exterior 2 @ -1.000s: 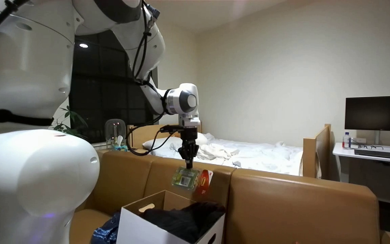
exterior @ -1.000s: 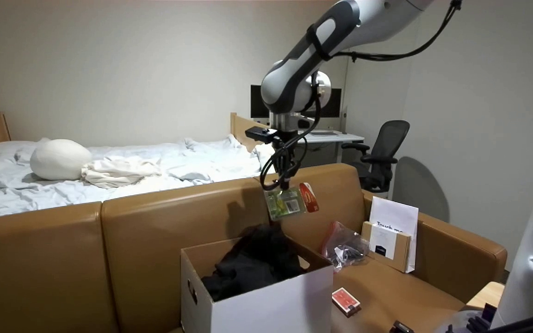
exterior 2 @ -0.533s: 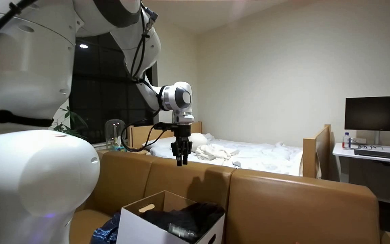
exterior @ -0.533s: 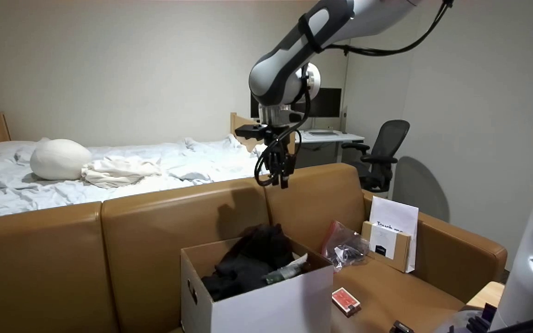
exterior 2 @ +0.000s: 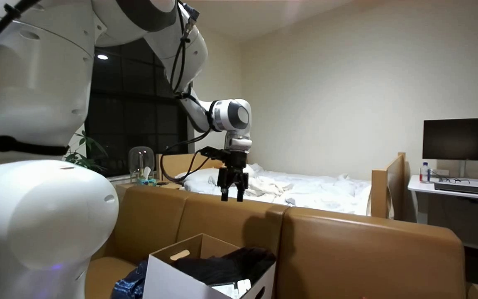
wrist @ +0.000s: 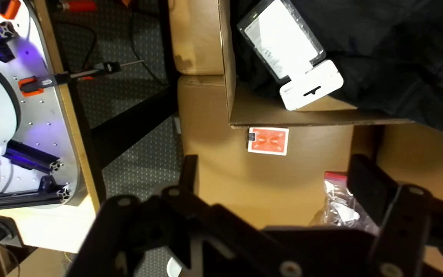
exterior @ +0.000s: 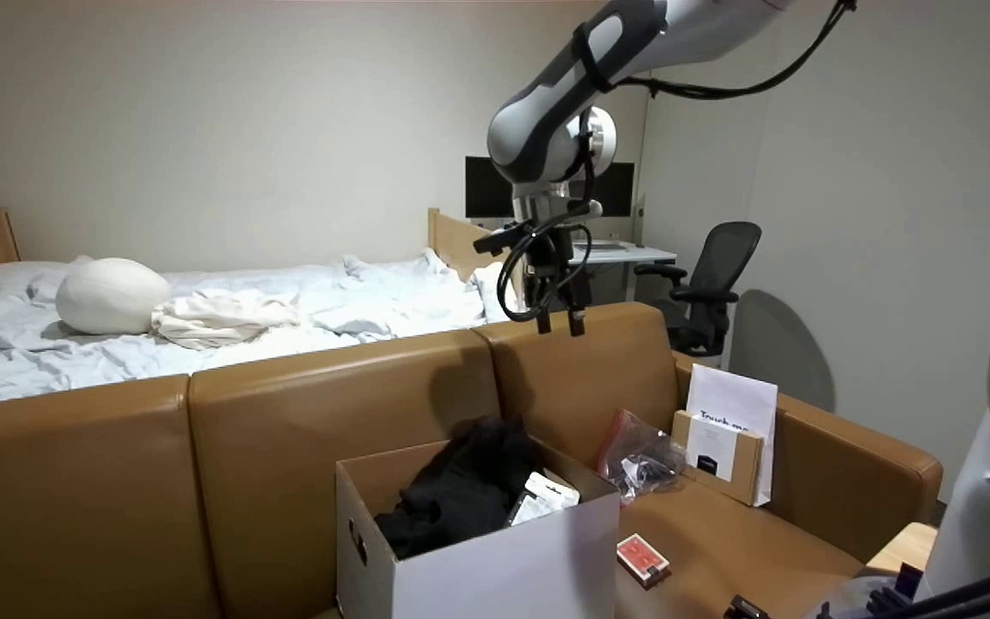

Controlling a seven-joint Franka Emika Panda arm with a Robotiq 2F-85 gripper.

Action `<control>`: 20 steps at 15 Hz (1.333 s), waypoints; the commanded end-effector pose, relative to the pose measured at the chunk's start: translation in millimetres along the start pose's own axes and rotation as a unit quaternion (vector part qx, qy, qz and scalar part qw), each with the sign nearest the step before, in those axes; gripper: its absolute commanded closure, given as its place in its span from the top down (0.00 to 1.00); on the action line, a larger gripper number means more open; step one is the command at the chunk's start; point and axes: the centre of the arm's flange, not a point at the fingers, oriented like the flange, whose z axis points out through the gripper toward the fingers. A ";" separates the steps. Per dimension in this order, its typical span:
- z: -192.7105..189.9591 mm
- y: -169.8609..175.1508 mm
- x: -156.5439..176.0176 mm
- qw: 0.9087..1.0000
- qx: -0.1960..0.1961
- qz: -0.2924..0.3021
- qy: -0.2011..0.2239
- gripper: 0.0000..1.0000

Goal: Pick up the packet and the card box and put them in the storage box

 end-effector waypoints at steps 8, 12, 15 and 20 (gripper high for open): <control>124.2 -45.4 251.3 0.967 0.097 0.224 -0.066 1.00; 232.1 -70.6 278.8 0.968 0.075 0.213 -0.108 1.00; 311.8 -91.9 280.4 0.976 0.023 0.165 -0.142 1.00; 400.2 -121.4 302.9 0.964 -0.123 0.157 -0.176 1.00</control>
